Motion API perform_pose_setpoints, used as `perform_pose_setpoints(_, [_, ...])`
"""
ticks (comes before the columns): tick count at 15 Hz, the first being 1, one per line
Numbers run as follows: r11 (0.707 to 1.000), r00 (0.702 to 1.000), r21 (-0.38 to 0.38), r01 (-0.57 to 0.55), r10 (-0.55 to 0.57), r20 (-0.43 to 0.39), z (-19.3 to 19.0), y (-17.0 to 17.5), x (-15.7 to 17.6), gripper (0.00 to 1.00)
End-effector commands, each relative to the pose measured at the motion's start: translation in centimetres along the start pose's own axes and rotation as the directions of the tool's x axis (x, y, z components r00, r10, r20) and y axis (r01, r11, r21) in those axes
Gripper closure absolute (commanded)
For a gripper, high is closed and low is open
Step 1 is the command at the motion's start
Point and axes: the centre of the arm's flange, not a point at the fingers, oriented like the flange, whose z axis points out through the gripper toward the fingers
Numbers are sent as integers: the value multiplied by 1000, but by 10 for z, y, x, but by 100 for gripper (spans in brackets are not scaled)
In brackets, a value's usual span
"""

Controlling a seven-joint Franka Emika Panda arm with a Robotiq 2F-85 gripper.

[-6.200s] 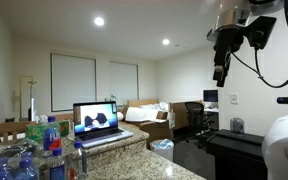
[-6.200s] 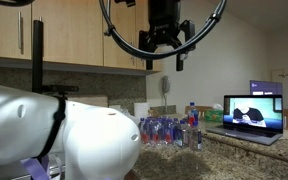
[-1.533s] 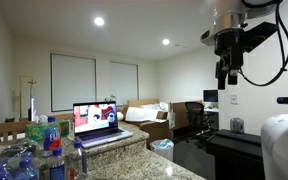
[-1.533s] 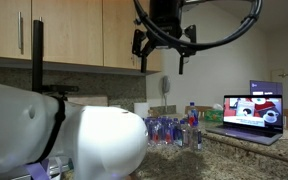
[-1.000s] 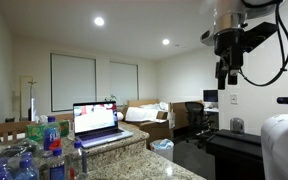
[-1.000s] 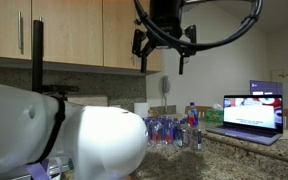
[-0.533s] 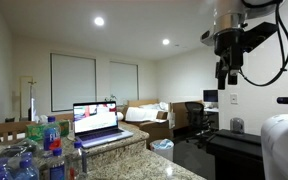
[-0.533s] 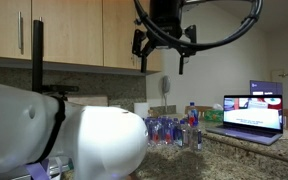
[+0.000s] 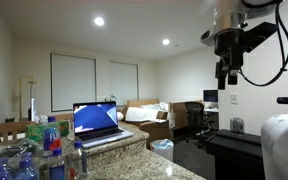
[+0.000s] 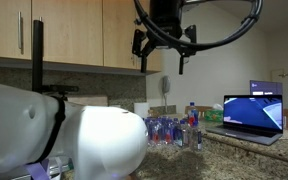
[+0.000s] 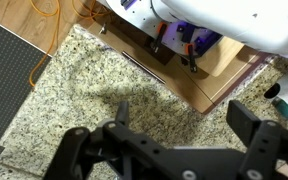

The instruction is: Move one water bottle on the left to the right.

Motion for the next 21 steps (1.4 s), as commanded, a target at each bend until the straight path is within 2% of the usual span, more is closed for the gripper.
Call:
perform_pose_setpoints(1, [1000, 1000, 0, 0, 0, 0, 0, 0, 0, 0])
perform_pose_setpoints(10, [1000, 1000, -9, -10, 10, -14, -2, 2, 4, 0])
perform_pose_setpoints(16, [987, 991, -154, 37, -56, -123, -53, -3, 43, 0])
perform_pose_setpoints(18, [978, 988, -201, 49, -77, -133, -68, -11, 59, 0])
perform_pose_setpoints(19, [976, 987, -212, 55, -85, -135, -76, -14, 65, 0])
perform_pose_setpoints(20, [984, 985, -170, 45, -72, -157, -58, -16, 44, 0])
perform_pose_setpoints(21, [982, 985, -183, 49, -78, -154, -63, -18, 50, 0])
